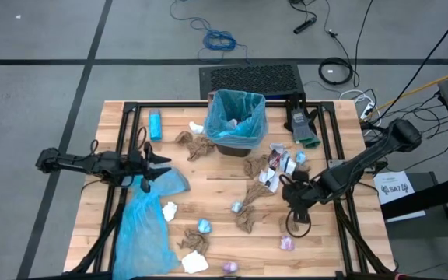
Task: Place trash/remove bag and relplace
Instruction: Put the brown paper into the trash bin
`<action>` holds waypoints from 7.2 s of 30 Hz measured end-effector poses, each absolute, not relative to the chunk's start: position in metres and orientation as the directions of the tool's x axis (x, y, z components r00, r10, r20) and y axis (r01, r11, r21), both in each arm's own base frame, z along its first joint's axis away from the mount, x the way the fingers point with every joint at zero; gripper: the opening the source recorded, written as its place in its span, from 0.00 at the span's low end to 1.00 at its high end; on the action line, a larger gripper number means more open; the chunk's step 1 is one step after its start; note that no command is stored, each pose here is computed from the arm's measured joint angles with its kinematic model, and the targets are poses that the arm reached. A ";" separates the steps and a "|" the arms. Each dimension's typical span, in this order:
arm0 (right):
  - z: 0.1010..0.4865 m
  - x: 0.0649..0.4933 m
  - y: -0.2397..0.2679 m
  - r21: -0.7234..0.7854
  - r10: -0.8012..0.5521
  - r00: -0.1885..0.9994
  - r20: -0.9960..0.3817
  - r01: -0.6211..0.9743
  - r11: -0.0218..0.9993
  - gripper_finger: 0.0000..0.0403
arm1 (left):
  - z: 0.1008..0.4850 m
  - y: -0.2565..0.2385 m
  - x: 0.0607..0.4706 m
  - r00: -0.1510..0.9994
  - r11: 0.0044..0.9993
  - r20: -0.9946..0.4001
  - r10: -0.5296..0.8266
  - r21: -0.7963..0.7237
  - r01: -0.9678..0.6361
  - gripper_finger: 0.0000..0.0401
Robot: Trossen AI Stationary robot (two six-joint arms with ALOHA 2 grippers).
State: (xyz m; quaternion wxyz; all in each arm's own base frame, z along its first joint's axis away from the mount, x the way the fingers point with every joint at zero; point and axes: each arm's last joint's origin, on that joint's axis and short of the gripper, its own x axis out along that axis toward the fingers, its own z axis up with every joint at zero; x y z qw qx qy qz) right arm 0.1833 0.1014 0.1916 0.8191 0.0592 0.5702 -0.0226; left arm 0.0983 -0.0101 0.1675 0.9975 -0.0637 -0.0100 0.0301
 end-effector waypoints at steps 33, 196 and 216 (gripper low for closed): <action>0.137 0.200 0.153 0.081 0.113 0.204 -0.972 -0.162 0.984 0.03 | 0.165 -0.010 0.101 0.997 0.997 -0.018 0.069 -0.039 -0.070 0.39; 0.145 0.177 0.166 0.340 -0.441 0.777 -0.448 0.605 0.720 0.41 | 0.141 0.146 0.208 0.344 0.791 -0.892 0.294 0.025 -0.611 0.03; 0.144 0.177 0.168 0.334 -0.404 0.776 -0.484 0.591 0.734 0.41 | 0.282 0.081 0.160 0.649 0.805 -0.674 0.353 -0.135 -0.578 0.00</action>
